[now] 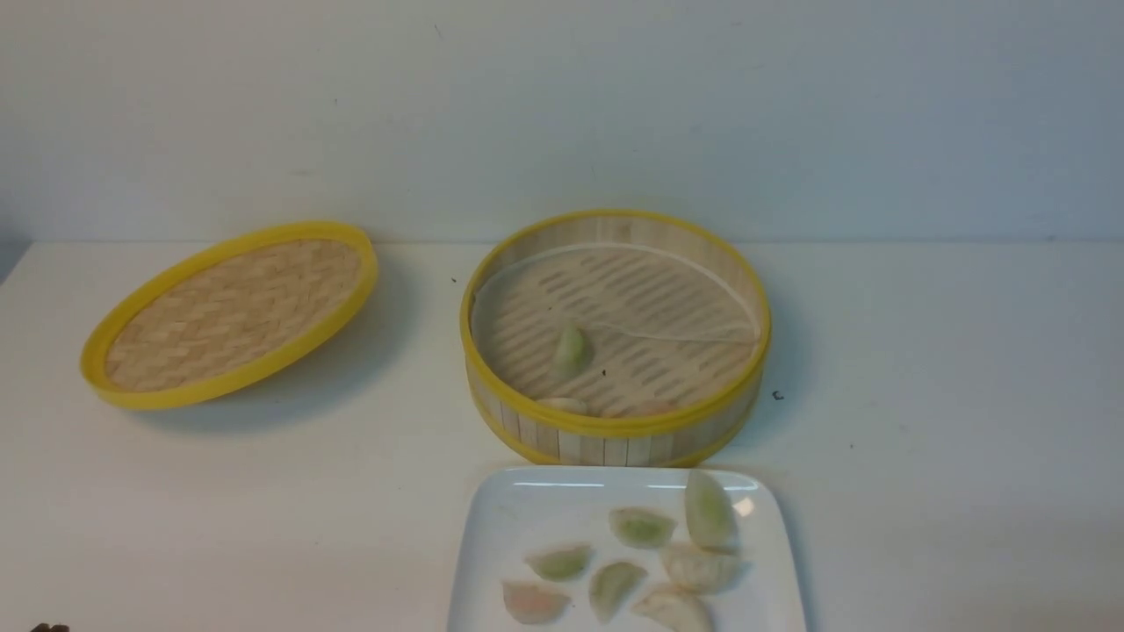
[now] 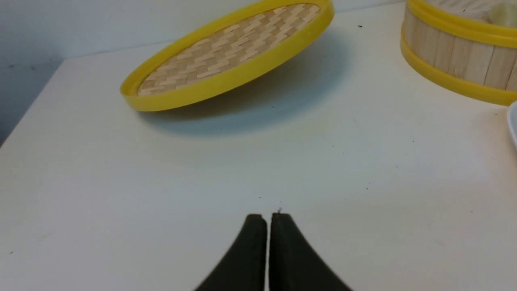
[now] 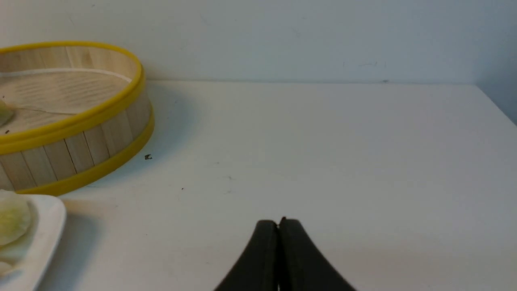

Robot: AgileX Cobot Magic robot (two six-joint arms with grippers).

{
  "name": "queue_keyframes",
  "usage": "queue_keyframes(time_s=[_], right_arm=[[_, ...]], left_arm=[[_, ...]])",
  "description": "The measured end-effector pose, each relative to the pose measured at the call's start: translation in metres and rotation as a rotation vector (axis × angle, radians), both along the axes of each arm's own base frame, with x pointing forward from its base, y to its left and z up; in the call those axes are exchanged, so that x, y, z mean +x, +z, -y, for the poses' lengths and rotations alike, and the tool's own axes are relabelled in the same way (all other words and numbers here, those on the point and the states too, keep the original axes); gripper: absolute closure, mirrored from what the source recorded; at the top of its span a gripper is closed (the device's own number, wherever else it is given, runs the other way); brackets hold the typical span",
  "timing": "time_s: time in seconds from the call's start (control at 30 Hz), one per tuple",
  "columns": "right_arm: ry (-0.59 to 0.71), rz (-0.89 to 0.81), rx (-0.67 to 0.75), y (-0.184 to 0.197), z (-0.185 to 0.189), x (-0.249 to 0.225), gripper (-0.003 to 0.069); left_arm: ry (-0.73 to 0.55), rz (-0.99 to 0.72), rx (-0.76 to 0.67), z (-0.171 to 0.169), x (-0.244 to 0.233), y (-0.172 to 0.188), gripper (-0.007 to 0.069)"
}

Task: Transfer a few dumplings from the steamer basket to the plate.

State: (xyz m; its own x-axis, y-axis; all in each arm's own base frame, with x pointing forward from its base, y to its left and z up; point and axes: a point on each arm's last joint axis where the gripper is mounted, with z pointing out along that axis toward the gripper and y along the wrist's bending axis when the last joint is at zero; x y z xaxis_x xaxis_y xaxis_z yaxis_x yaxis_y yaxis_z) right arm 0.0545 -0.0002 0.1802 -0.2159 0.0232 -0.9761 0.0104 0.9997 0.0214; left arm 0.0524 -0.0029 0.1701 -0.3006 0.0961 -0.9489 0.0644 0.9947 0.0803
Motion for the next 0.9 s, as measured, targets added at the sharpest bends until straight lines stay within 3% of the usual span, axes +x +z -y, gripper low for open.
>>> queue_keyframes(time_s=[0.9], right_arm=[[0.0, 0.001, 0.002, 0.0001, -0.0001, 0.0, 0.0673]], left_arm=[[0.003, 0.0, -0.008, 0.0, 0.0, 0.0, 0.0631]])
